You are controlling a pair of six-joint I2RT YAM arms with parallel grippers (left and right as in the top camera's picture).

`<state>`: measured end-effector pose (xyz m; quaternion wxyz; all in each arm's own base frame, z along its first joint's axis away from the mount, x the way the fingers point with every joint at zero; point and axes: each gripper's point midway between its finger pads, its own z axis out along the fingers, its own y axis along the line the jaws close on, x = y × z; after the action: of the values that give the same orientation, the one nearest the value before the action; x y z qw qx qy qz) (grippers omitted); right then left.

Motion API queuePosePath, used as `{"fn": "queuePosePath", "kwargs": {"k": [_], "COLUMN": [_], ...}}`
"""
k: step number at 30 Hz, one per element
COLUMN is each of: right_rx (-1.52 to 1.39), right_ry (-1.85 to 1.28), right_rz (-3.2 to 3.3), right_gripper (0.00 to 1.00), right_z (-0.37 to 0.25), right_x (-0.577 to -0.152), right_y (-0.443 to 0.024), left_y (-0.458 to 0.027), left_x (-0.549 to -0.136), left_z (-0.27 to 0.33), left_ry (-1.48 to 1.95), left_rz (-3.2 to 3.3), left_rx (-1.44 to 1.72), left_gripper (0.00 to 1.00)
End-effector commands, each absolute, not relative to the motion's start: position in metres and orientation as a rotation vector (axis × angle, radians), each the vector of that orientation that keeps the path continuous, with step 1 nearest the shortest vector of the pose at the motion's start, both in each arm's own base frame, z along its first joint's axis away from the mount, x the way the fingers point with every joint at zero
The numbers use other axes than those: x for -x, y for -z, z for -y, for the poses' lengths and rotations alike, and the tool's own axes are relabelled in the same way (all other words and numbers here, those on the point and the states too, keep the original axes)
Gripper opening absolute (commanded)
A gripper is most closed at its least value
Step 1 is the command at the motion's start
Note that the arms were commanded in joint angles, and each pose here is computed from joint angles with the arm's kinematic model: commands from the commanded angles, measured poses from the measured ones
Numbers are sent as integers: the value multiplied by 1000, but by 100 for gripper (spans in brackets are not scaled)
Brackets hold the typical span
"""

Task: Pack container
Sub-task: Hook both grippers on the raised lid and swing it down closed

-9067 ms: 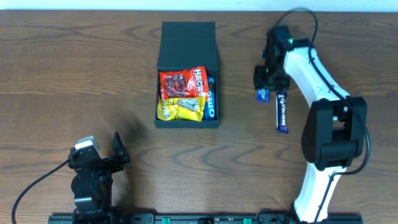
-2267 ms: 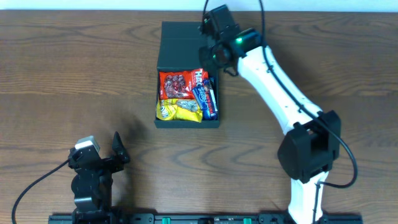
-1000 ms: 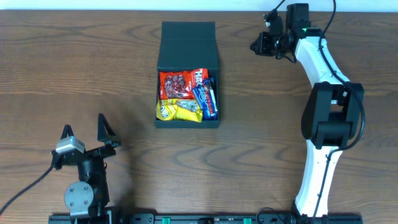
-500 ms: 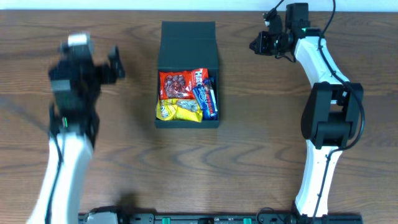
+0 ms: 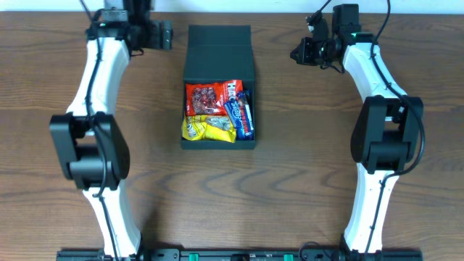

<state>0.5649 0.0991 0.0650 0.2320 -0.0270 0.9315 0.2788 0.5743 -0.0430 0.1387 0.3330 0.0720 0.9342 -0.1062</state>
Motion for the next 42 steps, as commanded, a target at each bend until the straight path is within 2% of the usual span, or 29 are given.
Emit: {"fn": "queuePosePath", "kwargs": {"k": [1, 10, 11, 12, 14, 24, 31, 42], "right_rx": [113, 107, 108, 110, 118, 183, 264, 256], "right_ry": [-784, -797, -797, -799, -801, -829, -871, -1043], "right_rz": [-2553, -2601, -2604, -2604, -2605, -2609, -2594, -2635], "right_gripper": [1, 1, 1, 1, 1, 1, 1, 1], "right_z": [-110, -114, -115, -116, -119, -143, -161, -181], "right_x": [-563, -553, -552, -552, -551, -544, -539, -526], "right_y": [-71, -65, -65, -65, -65, -66, -68, -38], "left_y": [-126, -121, -121, -121, -119, -103, -54, -24], "left_x": [-573, -570, -570, -571, -571, -557, -553, -547], "left_z": [65, 76, 76, 73, 71, 67, 68, 79], "left_ry": [461, 589, 591, 577, 564, 552, 628, 747], "left_rz": [-2442, -2459, -2459, -2461, -2466, -2556, -2672, -2724], "left_rx": [-269, -185, -186, -180, -174, -134, 104, 186], "left_gripper": [95, 95, 82, 42, 6, 6, 6, 6]}}
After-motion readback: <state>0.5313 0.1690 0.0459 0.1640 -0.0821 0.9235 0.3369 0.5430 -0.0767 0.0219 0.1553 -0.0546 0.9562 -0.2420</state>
